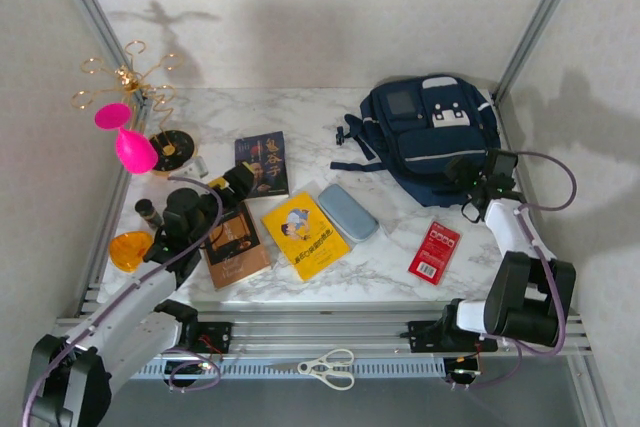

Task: Pack the student bag
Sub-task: Rotate the student bag at the top-center of the table.

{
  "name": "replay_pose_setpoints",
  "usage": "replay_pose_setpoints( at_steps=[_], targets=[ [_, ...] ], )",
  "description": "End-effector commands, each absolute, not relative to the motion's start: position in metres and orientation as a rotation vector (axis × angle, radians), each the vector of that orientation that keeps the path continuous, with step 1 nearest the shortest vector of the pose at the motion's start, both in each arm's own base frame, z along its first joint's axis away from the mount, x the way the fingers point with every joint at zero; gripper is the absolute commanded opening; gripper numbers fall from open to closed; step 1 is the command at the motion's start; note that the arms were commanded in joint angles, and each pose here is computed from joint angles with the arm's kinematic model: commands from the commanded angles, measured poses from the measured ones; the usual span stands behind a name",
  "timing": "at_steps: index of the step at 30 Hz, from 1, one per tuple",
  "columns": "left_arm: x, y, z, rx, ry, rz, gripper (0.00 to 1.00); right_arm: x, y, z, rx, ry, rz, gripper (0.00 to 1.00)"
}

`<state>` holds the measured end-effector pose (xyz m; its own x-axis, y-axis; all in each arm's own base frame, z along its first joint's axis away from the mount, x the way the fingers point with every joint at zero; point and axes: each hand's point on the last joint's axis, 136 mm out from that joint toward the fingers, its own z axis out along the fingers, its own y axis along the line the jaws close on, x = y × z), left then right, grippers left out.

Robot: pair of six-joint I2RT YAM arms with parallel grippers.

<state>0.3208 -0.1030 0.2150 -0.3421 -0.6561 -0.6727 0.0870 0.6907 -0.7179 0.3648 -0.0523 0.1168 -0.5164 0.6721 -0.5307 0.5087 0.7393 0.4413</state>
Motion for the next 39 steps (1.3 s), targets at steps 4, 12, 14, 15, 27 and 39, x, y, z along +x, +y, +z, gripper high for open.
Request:
replay_pose_setpoints(
  at_steps=[4, 12, 14, 15, 27, 39],
  targets=[
    [0.315, -0.137, 0.204, -0.433, 1.817, -0.874, 0.99, 0.391, -0.041, 0.111, 0.921, 2.239, 0.446, 0.99],
    [0.313, -0.193, 0.2, -0.337, 1.875, -0.906, 0.99, 0.409, -0.035, 0.09, 0.916, 2.277, 0.45, 0.92],
    [0.314, -0.205, 0.201, -0.31, 1.881, -0.916, 0.99, 0.413, -0.029, 0.088, 0.89, 2.28, 0.477, 0.85],
    [0.315, -0.211, 0.202, -0.299, 1.886, -0.92, 0.99, 0.415, -0.024, 0.087, 0.872, 2.281, 0.497, 0.81],
    [0.32, -0.231, 0.203, -0.262, 1.922, -0.907, 0.99, 0.426, 0.068, 0.086, 0.73, 2.316, 0.662, 0.34],
    [0.318, -0.224, 0.212, -0.264, 1.929, -0.871, 0.99, 0.445, 0.251, 0.146, 0.518, 2.227, 0.915, 0.38]
  ],
)
